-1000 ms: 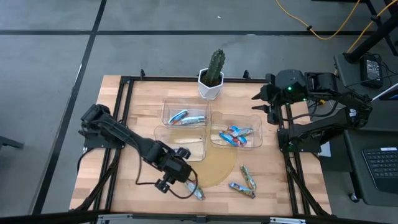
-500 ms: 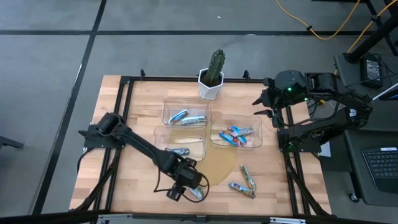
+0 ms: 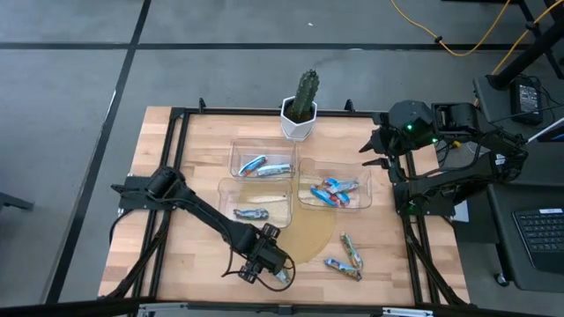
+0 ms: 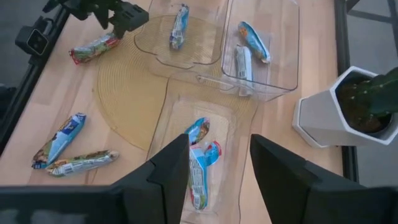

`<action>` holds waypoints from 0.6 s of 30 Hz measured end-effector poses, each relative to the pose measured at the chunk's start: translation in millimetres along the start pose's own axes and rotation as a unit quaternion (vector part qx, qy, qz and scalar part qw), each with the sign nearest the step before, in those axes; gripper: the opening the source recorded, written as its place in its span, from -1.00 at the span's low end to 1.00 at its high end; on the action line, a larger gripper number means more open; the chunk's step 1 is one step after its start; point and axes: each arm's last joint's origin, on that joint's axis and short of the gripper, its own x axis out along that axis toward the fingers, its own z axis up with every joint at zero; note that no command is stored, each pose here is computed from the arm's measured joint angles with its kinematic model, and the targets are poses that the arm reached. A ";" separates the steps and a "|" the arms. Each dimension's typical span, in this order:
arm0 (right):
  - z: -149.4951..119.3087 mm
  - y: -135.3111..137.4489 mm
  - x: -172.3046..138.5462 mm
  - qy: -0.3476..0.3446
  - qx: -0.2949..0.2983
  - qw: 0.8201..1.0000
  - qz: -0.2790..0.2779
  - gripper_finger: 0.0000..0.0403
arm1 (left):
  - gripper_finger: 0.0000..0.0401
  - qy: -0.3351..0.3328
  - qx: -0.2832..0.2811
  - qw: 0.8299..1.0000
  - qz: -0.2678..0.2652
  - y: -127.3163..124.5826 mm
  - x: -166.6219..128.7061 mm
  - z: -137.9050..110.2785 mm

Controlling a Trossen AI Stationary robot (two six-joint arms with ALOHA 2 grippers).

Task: Pick and place Granola Bars by type
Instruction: Put the red granola bar into the right bin

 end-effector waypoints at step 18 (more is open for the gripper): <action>-0.6 0.9 0.0 0.000 -0.012 1.000 0.013 -0.14 | -0.45 -0.026 -0.005 0.999 0.022 1.2 -4.3 12.1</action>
